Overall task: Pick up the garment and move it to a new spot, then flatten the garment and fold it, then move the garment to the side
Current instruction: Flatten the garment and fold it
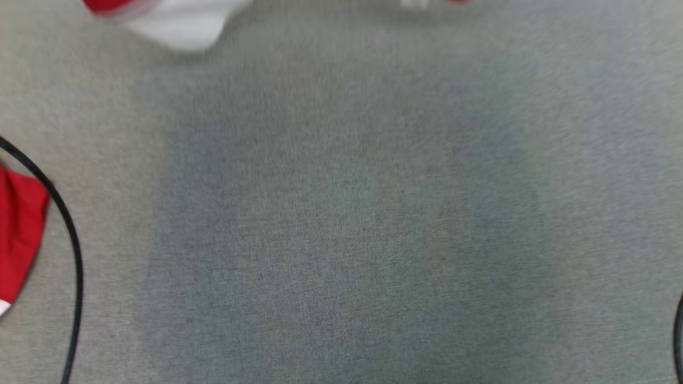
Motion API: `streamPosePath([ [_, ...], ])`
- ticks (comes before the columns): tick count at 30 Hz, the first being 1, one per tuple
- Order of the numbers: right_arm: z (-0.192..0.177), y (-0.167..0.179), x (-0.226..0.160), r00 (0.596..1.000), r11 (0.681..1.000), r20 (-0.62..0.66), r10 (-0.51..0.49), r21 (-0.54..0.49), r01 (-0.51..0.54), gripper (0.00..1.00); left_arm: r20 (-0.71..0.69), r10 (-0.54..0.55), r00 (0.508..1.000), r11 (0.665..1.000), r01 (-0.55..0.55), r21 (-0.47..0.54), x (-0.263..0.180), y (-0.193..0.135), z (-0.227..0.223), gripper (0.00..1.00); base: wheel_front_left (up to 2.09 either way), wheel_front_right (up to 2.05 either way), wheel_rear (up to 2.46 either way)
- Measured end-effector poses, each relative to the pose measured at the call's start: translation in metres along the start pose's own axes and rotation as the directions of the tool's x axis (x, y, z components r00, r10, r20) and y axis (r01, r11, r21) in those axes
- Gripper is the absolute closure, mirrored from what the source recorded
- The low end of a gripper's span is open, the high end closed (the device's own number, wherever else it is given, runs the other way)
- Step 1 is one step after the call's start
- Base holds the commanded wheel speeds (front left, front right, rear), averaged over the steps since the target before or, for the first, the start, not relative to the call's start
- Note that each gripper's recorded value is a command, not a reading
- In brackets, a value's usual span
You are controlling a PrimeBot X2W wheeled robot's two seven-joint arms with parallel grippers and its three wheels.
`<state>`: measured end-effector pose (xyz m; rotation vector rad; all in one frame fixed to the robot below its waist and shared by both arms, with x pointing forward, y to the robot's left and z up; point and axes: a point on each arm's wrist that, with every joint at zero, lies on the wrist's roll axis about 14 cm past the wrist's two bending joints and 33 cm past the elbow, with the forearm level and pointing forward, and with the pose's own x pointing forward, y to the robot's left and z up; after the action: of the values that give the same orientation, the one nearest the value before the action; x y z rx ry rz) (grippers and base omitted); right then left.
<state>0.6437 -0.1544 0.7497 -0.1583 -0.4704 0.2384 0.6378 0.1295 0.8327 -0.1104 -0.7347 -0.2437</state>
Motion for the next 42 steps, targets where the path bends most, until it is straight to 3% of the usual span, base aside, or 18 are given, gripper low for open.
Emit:
streamPosePath([
  [4,-0.025,-0.006,0.02,1.0,0.999,0.017,0.001,-0.034,0.0,1.0,0.008,-0.016,1.0,0.999,0.016,-0.037,0.011,0.003,-0.034,1.0,0.0,0.0,0.0],
  [6,-0.069,-0.001,0.023,1.0,0.999,-0.026,0.011,-0.042,-0.012,1.0,-0.03,-0.025,0.999,0.993,0.021,-0.114,0.002,-0.003,-0.078,1.0,0.0,0.0,0.0],
  [8,-0.127,0.011,0.011,0.993,1.0,-0.113,0.024,-0.012,-0.026,1.0,-0.176,-0.047,0.983,0.989,0.021,-0.144,-0.034,-0.007,-0.148,1.0,0.0,0.0,0.0],
  [10,-0.16,0.025,0.0,0.984,0.999,-0.174,0.049,0.004,-0.049,1.0,-0.242,-0.056,0.969,0.984,0.013,-0.177,-0.058,-0.009,-0.176,1.0,0.0,0.0,0.0],
  [16,-0.196,0.044,-0.039,0.96,0.996,-0.267,0.081,0.056,-0.068,1.0,-0.389,-0.086,0.917,0.968,-0.015,-0.25,-0.136,-0.009,-0.21,1.0,0.0,0.0,0.0],
  [23,-0.208,0.038,-0.131,0.911,0.991,-0.408,0.059,0.134,-0.004,1.0,-0.529,-0.037,0.848,0.946,-0.141,-0.293,-0.253,0.004,-0.185,1.0,0.0,0.0,0.0],
  [30,-0.206,0.041,-0.218,0.857,0.978,-0.514,0.046,0.196,0.065,1.0,-0.6,0.029,0.799,0.914,-0.264,-0.307,-0.33,-0.016,-0.136,1.0,0.0,0.0,0.0],
  [34,-0.199,0.044,-0.243,0.847,0.975,-0.529,0.044,0.209,0.08,1.0,-0.621,0.04,0.782,0.907,-0.289,-0.305,-0.353,-0.025,-0.118,1.0,0.0,0.0,0.0],
  [36,-0.196,0.049,-0.27,0.831,0.974,-0.554,0.049,0.212,0.084,1.0,-0.633,0.053,0.772,0.924,-0.277,-0.262,-0.37,-0.029,-0.103,1.0,0.0,0.0,0.0],
  [42,-0.185,0.049,-0.302,0.822,0.975,-0.569,0.037,0.2,0.094,1.0,-0.642,0.079,0.763,0.931,-0.287,-0.226,-0.394,-0.042,-0.08,1.0,0.0,0.0,0.0],
])
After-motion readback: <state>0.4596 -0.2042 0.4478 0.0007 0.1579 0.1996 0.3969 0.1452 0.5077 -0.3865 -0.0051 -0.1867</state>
